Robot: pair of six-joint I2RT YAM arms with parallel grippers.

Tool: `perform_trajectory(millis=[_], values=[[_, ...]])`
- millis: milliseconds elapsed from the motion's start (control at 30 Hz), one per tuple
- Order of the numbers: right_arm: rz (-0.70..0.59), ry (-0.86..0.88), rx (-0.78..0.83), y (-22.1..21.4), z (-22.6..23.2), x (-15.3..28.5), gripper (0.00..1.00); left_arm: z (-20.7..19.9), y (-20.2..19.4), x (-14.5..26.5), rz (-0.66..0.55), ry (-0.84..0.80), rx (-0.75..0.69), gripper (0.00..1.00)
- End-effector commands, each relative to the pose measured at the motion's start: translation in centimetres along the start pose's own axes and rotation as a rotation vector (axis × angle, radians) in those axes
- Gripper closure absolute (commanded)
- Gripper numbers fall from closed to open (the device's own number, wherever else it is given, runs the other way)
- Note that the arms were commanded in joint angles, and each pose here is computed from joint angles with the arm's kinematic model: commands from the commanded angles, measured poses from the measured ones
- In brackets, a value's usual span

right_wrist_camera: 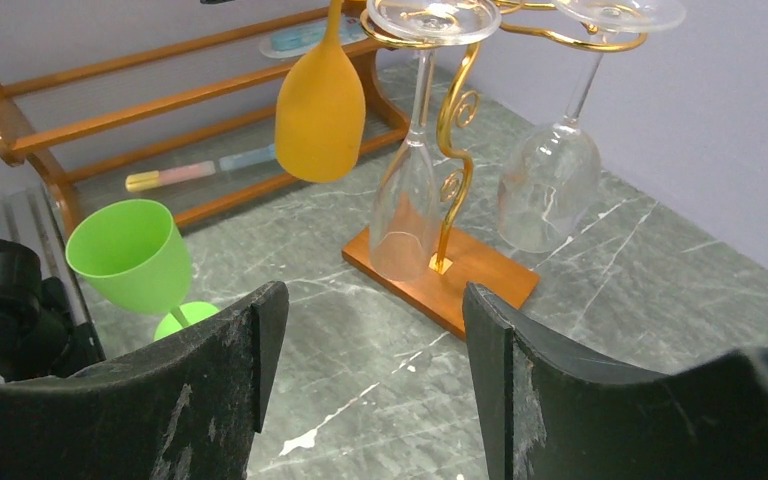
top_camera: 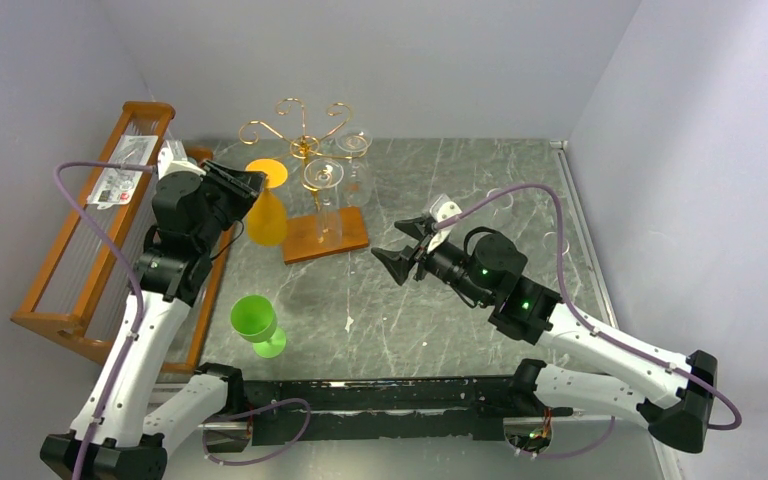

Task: Place the wine glass upside down on the wine glass rack

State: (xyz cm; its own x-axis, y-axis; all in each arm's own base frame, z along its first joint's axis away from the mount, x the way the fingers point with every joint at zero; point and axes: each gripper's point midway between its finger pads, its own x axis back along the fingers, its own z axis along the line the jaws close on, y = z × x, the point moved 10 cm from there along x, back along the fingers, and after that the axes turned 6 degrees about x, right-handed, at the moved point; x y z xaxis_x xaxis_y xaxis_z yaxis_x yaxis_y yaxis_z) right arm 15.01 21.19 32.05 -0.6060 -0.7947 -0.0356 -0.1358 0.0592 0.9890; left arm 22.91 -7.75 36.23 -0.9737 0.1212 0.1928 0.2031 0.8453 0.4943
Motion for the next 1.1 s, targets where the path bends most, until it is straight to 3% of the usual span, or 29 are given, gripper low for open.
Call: perform_trajectory(millis=[0,367,467,600,800,1067], values=[[0.014,0.02,-0.051,0.8,0.3,-0.1,0.32,0.6,0.0,1.2,0.054,0.057,-0.074,0.67],[0.093,0.046,-0.21,-0.4,1.4,-0.7,0.32,2.2,0.4,4.9,0.024,0.131,-0.195,0.31],[0.087,0.005,-0.273,-0.6,1.4,-1.1,0.32,3.0,0.6,6.4,-0.014,0.141,-0.228,0.2],[0.116,0.085,-0.35,-1.5,2.5,-2.1,0.32,2.5,1.8,8.5,-0.094,0.11,-0.304,0.09],[0.179,0.233,-0.472,-3.6,5.8,-4.7,0.34,1.5,2.6,10.5,-0.131,0.014,-0.396,0.06],[0.283,-0.001,-0.487,-4.5,13.3,-7.2,0.34,1.2,3.2,11.7,-0.153,0.005,-0.451,0.07]])
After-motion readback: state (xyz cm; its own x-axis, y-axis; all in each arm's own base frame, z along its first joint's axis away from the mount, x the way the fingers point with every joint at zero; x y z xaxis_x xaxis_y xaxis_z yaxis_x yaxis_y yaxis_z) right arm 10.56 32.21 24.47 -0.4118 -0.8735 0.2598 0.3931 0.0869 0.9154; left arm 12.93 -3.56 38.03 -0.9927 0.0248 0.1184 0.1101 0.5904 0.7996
